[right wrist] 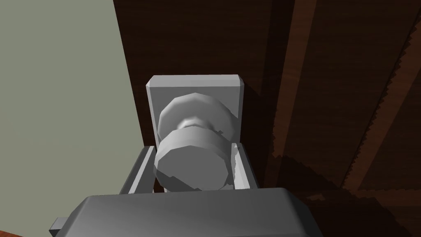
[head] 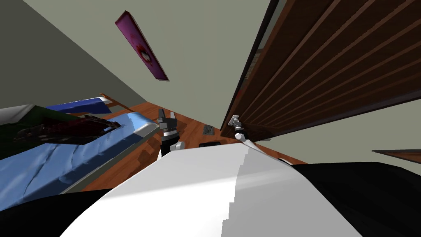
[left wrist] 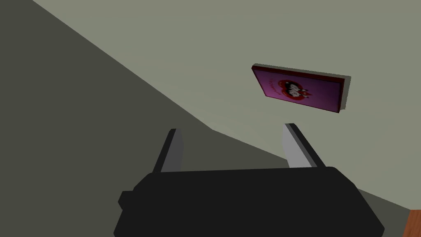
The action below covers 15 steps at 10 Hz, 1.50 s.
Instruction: Pull the door open
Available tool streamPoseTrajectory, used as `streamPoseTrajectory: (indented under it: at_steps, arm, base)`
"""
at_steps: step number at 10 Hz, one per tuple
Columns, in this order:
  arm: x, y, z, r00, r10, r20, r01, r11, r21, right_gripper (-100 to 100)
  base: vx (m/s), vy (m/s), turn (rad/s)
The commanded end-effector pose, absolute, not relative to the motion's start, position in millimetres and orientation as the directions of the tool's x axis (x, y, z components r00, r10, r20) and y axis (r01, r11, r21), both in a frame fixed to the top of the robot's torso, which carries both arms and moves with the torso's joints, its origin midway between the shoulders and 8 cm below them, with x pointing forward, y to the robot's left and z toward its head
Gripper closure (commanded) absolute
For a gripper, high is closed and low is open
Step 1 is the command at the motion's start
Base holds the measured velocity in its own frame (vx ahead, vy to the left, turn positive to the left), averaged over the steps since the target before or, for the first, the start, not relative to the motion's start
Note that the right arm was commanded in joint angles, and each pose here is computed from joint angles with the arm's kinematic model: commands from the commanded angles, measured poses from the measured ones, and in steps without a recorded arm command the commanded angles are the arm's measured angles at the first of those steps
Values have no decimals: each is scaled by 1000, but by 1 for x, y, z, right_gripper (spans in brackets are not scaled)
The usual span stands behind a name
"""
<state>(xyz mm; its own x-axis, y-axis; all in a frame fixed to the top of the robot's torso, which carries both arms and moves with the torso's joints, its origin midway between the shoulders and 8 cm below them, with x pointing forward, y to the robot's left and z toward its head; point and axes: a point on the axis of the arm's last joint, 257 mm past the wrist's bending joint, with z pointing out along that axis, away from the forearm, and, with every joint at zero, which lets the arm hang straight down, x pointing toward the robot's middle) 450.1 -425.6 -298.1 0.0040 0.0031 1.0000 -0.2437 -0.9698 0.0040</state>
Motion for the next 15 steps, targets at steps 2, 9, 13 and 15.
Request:
streamPoseTrajectory:
  at_steps: [2,9,13,15]
  arm:
    - [446,-417,-298,3,0,1000,-210,-978,1,100]
    - [435,-409,-299,6,1,1000,-164,-987,2,100]
    - [428,-406,-297,1,1,1000,-139,-990,1,100]
    - [425,-404,-296,0,0,1000,-129,-992,0,100]
  base:
    - [-261,-69,172]
    - [-236,-55,142]
    - [-239,-74,167]
    - [-227,-40,126]
